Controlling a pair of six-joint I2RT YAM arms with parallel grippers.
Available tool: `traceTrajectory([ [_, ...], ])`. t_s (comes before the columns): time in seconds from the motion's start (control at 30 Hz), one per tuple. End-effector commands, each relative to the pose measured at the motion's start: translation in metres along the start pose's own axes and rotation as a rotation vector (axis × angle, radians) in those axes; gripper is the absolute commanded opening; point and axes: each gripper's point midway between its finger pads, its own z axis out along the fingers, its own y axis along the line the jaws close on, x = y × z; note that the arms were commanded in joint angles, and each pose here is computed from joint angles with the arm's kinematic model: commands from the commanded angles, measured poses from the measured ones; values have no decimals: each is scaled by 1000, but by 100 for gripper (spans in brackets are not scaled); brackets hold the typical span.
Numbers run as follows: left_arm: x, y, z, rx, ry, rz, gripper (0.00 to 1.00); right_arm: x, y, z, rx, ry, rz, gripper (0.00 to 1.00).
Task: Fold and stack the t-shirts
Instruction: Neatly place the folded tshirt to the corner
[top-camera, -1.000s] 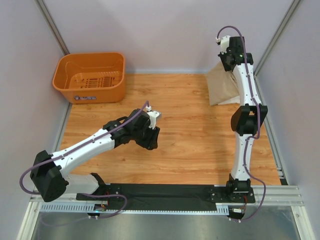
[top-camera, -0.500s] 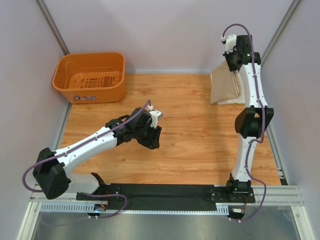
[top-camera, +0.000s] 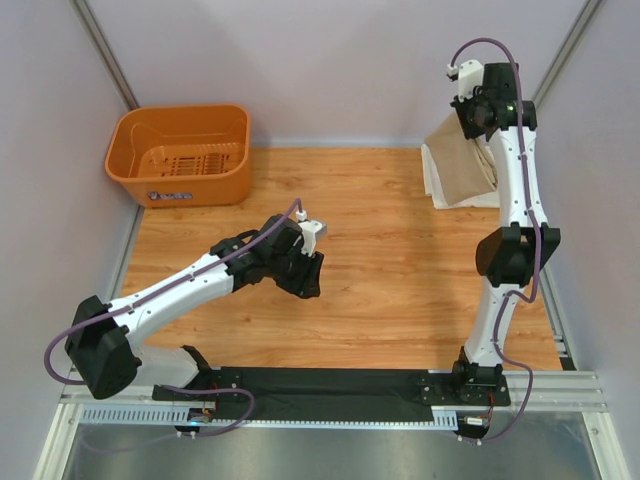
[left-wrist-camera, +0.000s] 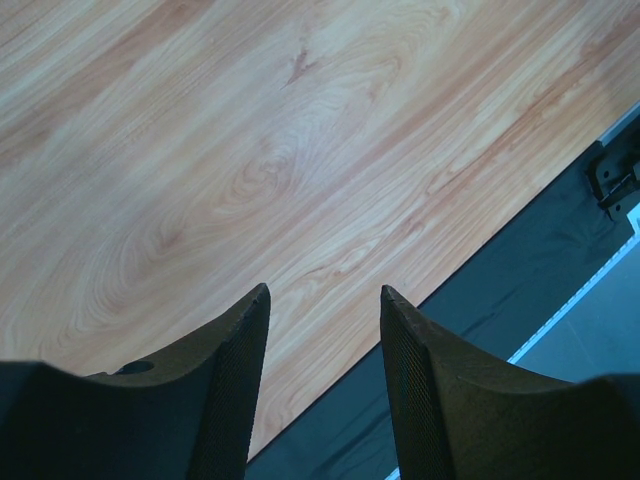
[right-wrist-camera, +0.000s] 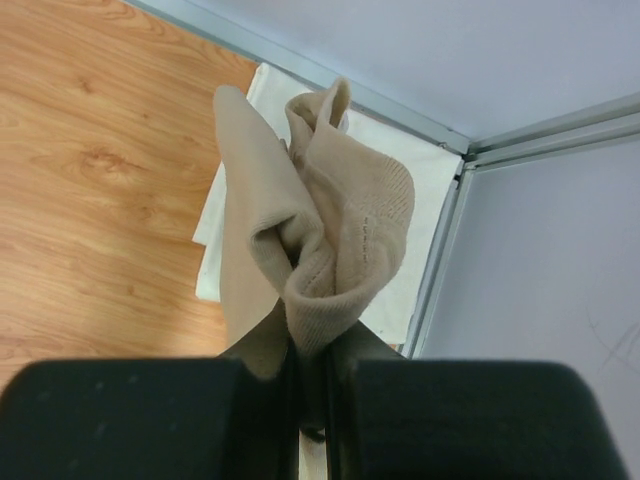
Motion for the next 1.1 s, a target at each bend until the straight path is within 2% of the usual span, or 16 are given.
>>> traceTrajectory([
  [0.0, -14, -8, -8, 33, -56, -14, 55, -28, -1, -29, -20, -103, -17, 0],
  [0.2, -15, -11, -8, 44, -58, -22, 55, -34, 5, -37, -46, -133, 17, 0],
  [0.57, -14, -9, -5, 39, -49, -26, 55, -18, 13, -8, -84, -82, -1, 0],
  [1.07, -21, -9, 2, 50, -40, -23, 55, -14, 19, 5, -118, -78, 6, 0],
])
